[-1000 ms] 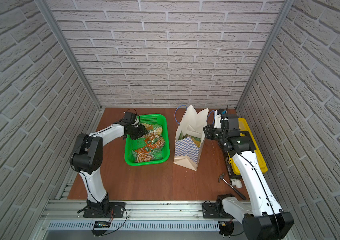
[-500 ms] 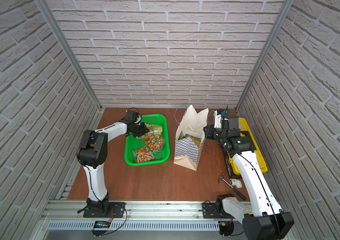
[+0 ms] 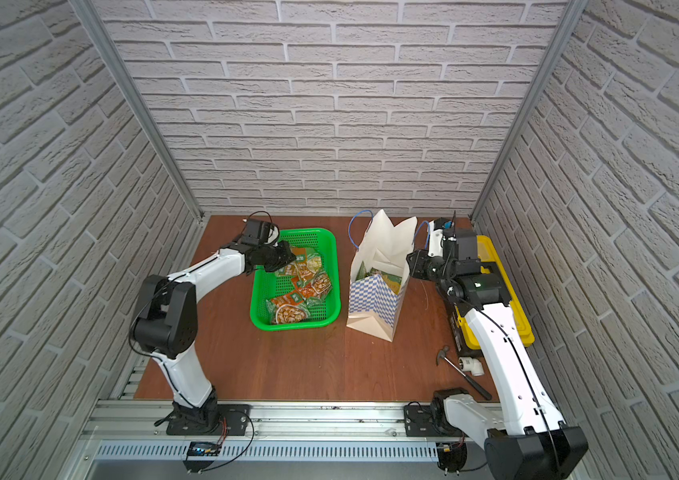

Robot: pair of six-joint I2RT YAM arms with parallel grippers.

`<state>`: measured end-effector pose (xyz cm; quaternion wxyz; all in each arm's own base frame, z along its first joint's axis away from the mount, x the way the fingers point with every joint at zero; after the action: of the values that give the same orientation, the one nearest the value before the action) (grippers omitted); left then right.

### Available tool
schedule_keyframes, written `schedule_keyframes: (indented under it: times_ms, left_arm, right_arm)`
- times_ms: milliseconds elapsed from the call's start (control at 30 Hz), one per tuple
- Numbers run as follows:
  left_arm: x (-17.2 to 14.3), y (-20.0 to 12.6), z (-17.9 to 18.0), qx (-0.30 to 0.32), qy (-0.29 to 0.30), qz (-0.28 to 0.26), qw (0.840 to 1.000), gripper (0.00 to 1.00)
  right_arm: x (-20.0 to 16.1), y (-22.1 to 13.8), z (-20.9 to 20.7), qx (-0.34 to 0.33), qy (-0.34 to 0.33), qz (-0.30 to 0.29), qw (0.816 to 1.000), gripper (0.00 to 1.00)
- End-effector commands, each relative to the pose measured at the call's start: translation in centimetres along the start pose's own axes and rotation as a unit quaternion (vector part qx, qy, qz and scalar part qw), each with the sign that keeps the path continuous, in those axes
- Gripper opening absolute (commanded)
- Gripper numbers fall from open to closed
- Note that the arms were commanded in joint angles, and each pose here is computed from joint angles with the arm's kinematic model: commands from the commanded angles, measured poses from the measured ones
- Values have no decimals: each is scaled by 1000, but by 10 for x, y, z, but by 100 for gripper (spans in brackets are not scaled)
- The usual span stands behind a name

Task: Place the condiment packets inside the bag
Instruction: Pick up the condiment packet from the storage box, then place the condiment packet in the paper bag.

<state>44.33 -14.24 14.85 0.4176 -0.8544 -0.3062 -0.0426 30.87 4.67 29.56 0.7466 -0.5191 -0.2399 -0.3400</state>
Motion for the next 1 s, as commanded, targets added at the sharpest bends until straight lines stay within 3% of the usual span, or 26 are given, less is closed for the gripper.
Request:
schedule_keyframes:
  times_ms: [0, 67, 100, 200, 333, 500, 767, 967]
  left_arm:
    - [6, -42, -40, -35, 48, -62, 996, 0]
    - [7, -54, -21, 46, 74, -98, 991, 0]
    - [6, -54, -14, 47, 60, -86, 993, 0]
    - [-4, -63, -38, -31, 58, -62, 996, 0]
    - [-15, -112, -86, -41, 130, -124, 983, 0]
    - [-26, -163, -132, -85, 171, -141, 972, 0]
    - [-56, -235, -198, -188, 231, -173, 939, 0]
    - [-81, -255, -246, -258, 269, -146, 916, 0]
  right_arm:
    - [0, -4, -1, 1, -3, -8, 1000, 29]
    - [0, -5, -1, 3, -1, -12, 1000, 29]
    - [0, -5, 0, 4, 0, -12, 1000, 29]
    - [0, -6, 1, 6, 1, -11, 1000, 29]
    - [0, -5, 1, 8, 3, -10, 1000, 28]
    - [1, -5, 3, 12, 4, -9, 1000, 28]
    - [2, -8, 4, 14, 5, -8, 1000, 27]
    - [3, -8, 6, 19, 9, -9, 1000, 27]
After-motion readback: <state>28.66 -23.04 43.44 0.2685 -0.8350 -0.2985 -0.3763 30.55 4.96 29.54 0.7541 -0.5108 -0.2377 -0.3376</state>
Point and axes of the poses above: each gripper's point midway between its finger pads, its own y axis out along the fingers, its own z axis along the line the jaws close on, x = y × z, the point moved 2 cm from there along -y, back along the fingers, and after that the axes turned 4 degrees about -y, right-handed, at the moved point
